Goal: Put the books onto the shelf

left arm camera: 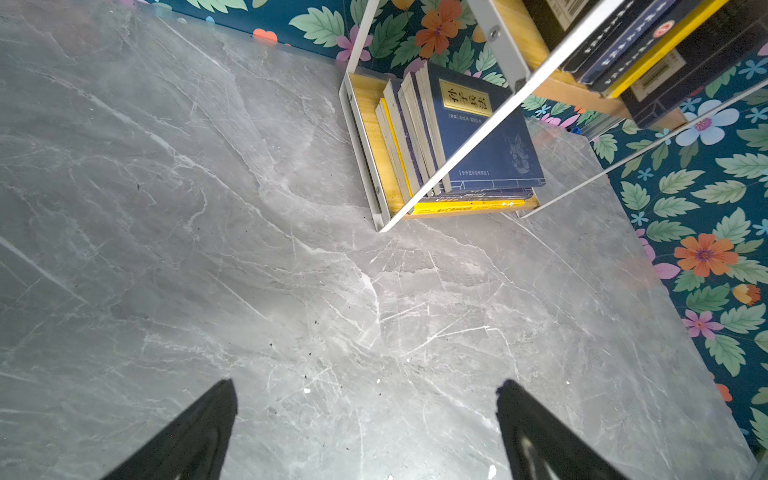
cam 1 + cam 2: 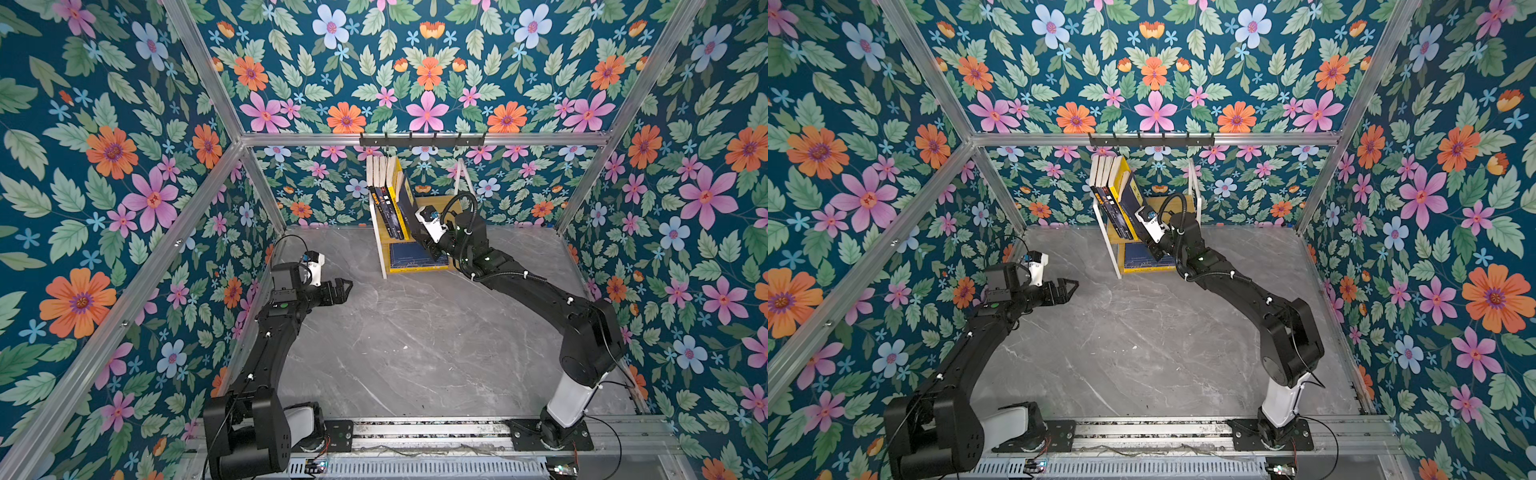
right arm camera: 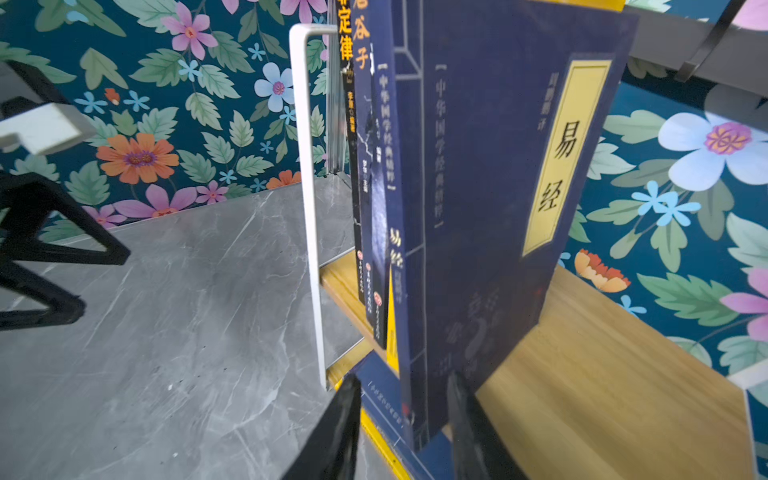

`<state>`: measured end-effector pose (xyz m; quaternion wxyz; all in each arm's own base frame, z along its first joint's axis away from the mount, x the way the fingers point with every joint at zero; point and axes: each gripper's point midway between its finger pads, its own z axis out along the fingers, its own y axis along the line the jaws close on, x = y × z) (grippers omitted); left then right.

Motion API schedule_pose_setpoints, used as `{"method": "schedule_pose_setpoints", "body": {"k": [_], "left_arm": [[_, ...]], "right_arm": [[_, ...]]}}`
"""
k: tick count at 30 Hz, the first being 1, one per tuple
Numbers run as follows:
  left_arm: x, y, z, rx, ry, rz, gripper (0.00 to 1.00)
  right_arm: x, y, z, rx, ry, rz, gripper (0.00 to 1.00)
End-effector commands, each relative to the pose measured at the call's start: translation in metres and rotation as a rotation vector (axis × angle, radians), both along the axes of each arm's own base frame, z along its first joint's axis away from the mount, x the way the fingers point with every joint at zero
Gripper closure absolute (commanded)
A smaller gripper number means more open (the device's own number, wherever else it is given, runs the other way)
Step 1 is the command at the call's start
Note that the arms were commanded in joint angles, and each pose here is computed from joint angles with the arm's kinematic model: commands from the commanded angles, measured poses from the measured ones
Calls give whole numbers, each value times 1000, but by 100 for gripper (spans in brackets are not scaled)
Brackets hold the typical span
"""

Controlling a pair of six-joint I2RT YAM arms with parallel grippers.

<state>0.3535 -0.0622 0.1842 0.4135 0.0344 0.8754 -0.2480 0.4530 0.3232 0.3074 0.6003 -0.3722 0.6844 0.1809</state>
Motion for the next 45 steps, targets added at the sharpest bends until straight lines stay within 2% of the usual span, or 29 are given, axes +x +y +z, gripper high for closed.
{"method": "schedule_pose_setpoints", "body": {"k": [1,4,6,8,13,15,18,25,34,41,45], "left_arm": [[2,0,6,-11,-14,-1,0],[2,1,5,-10,-19,2,0],[2,1,8,-17,-20,4,0],[1,0,9,-18,-22,2,0],[1,0,8,-23,-19,6,0],[1,0,9,-23,-19,4,0],[2,2,5,-13,-20,11,0],[2,5,6,-11,-21,20,0],[4,6,6,-20,-13,24,0],[3,7,4,-18,-9,24,0],[4,6,5,-27,-12,22,0]], "right_arm": [[1,-12,14,78,7,-10,66],[13,-23,9,104,47,-65,72],[12,-19,0,94,73,-46,72],[10,-13,-8,95,97,-8,68],[8,-1,-29,90,150,60,52],[10,2,-35,87,166,74,50],[14,7,-42,69,190,105,50],[29,5,-44,88,243,157,57],[38,8,-54,84,284,187,58],[36,3,-53,85,284,171,58],[24,-4,-37,114,281,170,58]]}}
